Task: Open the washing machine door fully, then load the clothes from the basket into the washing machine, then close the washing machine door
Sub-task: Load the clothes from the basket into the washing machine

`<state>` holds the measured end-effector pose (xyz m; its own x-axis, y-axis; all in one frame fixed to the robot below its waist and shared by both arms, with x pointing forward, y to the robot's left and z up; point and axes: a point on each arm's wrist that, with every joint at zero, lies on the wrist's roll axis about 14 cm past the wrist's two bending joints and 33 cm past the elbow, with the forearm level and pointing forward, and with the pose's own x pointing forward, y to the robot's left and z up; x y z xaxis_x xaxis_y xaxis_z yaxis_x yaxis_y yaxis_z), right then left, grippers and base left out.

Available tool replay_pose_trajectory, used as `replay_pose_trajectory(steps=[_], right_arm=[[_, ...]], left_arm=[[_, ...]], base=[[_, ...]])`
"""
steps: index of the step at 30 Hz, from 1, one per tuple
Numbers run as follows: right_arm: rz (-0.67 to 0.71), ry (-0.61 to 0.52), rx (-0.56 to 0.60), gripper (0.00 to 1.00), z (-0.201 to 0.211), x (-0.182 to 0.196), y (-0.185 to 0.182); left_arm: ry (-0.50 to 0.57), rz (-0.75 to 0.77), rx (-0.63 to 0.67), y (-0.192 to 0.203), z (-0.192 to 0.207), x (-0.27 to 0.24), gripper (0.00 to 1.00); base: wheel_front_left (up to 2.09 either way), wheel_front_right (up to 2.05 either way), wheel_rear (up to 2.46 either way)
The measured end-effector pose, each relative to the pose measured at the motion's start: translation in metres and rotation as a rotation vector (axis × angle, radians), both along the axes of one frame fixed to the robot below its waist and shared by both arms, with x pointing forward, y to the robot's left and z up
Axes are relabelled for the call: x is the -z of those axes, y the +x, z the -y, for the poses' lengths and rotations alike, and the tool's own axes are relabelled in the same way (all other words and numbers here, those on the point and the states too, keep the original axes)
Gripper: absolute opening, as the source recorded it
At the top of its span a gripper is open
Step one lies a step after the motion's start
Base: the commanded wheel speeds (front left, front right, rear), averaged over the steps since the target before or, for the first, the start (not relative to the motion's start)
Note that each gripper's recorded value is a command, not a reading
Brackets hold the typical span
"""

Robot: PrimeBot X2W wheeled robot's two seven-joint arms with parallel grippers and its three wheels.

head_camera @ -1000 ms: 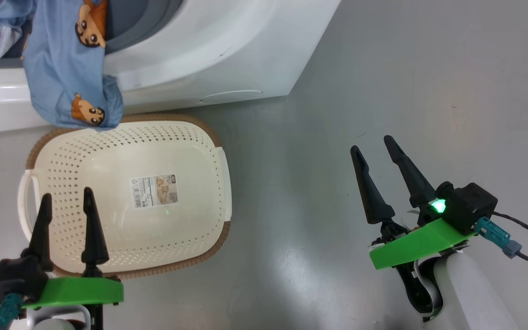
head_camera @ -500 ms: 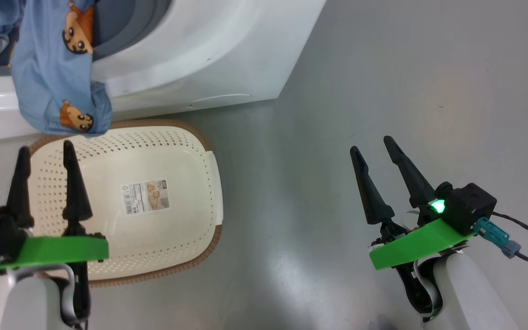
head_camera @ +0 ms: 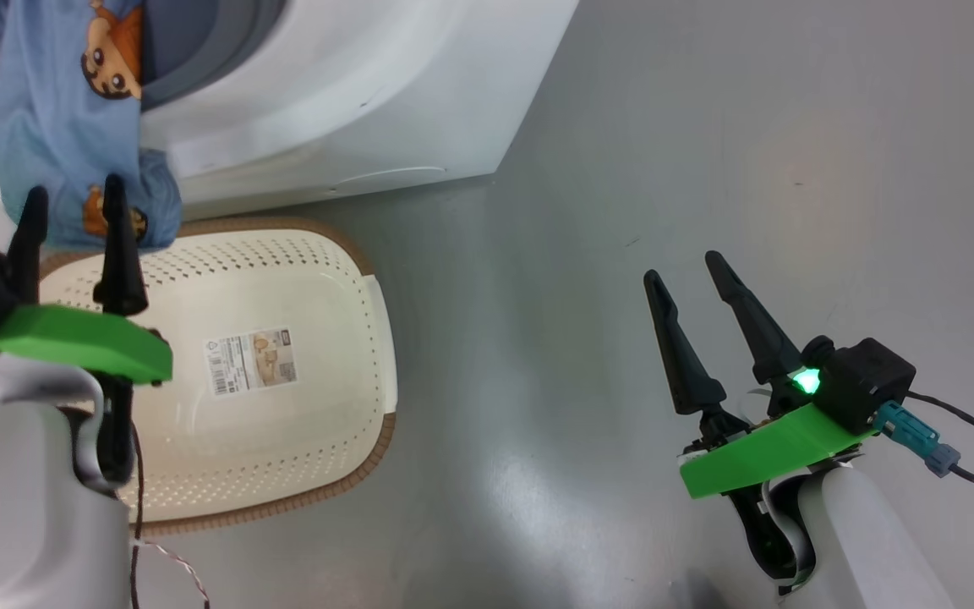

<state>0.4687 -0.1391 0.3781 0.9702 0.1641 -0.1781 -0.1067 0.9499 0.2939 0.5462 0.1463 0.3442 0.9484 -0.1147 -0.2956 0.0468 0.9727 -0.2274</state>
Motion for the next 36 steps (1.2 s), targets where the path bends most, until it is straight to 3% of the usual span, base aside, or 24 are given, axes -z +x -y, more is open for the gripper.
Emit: replay_pose_trajectory(steps=[11, 13, 29, 36], right_arm=[[-0.023, -0.002, 0.014, 1.0, 0.005, 0.009, -0.002], [-0.025, -0.003, 0.014, 1.0, 0.005, 0.009, -0.002], [-0.013, 0.014, -0.009, 1.0, -0.005, 0.005, 0.0], [-0.015, 0.011, -0.006, 1.0, -0.003, 0.005, -0.001]], left_arm=[[-0.077, -0.122, -0.005, 0.025, 0.007, 0.022, 0.98], [-0.074, -0.103, -0.006, 0.028, 0.006, 0.019, 0.0], [0.019, 0.084, -0.002, 0.043, -0.007, -0.033, 0.0], [0.057, 0.083, 0.009, 0.062, -0.012, -0.049, 0.0]], base=[[0.0, 0.0, 0.0], [0.0, 0.0, 0.0], [0.0, 0.0, 0.0], [0.0, 0.0, 0.0]])
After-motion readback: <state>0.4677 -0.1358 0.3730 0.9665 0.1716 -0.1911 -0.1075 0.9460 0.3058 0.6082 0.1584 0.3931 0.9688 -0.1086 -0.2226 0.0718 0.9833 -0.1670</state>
